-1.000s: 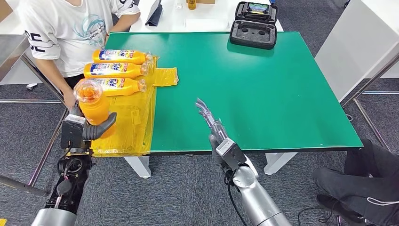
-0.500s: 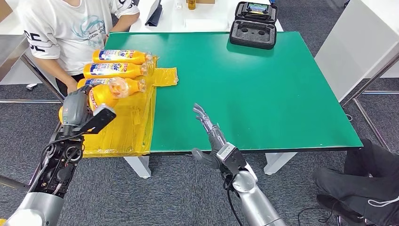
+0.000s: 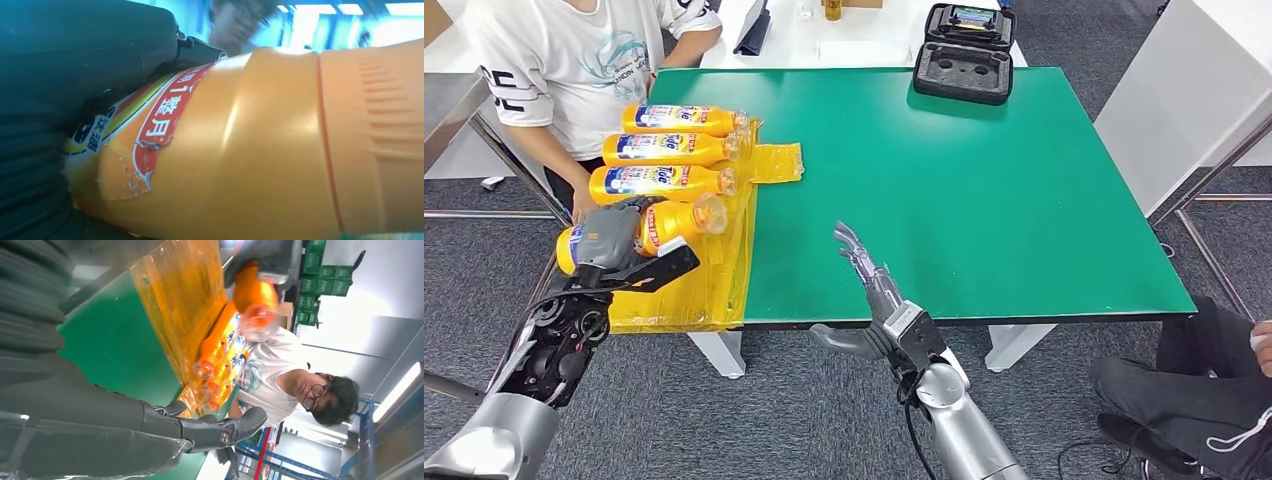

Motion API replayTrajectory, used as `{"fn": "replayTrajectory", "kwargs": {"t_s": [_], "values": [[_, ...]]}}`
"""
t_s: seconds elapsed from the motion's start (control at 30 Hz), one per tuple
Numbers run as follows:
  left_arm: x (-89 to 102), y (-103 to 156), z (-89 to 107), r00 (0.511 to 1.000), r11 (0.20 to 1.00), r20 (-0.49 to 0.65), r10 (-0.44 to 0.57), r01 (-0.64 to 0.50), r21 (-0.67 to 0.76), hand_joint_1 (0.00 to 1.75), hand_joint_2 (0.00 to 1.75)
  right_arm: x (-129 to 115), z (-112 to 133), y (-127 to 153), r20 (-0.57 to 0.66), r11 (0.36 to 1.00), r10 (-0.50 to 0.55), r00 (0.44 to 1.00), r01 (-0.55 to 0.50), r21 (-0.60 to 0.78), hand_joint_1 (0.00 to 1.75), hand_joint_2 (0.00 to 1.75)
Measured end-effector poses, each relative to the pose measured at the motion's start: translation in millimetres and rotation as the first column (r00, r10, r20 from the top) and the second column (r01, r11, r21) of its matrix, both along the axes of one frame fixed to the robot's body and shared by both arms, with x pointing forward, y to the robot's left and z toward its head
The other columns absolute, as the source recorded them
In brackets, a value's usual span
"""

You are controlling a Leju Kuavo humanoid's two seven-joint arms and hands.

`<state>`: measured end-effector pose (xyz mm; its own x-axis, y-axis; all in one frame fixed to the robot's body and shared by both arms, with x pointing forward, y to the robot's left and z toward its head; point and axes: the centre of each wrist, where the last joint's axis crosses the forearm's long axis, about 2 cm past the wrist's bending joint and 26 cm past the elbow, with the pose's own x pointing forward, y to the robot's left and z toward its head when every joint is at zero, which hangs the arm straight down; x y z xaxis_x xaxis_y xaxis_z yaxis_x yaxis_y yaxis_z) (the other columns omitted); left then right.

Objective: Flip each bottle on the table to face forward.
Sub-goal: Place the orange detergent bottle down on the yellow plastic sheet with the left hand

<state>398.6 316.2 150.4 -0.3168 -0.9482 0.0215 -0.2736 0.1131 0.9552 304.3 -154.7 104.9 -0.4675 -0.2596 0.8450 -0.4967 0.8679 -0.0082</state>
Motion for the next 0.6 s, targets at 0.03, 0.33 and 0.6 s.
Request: {"fn": "replayTrajectory", "kwargs": {"t_s": [0.03,0.33,0.6], "values": [[2.8,-1.9,-0.4,1.0,1.0,-0.028,-0.01,0.011,0.028,1.75,1.75,-0.1,-0.6,-0.2,-0.002,1.0,0.0,1.0,0.0,-0.001,0.0,1.75],[25.0,-24.5,-1.9,0.955,0.982,-0.293,-0.041,0.092,0.163,1.75,1.75,0.0,-4.0,-1.0,-0.009,1.0,0.012,1.0,-0.013,-0.027,0.0,1.75],[24.3,-17.9,-15.8,0.916,0.975,-0.401,0.034,0.057,0.213,1.75,1.75,9.6,-4.5,3.6,-0.026,0.997,0.061,0.998,-0.063,-0.051,0.0,1.75]]}}
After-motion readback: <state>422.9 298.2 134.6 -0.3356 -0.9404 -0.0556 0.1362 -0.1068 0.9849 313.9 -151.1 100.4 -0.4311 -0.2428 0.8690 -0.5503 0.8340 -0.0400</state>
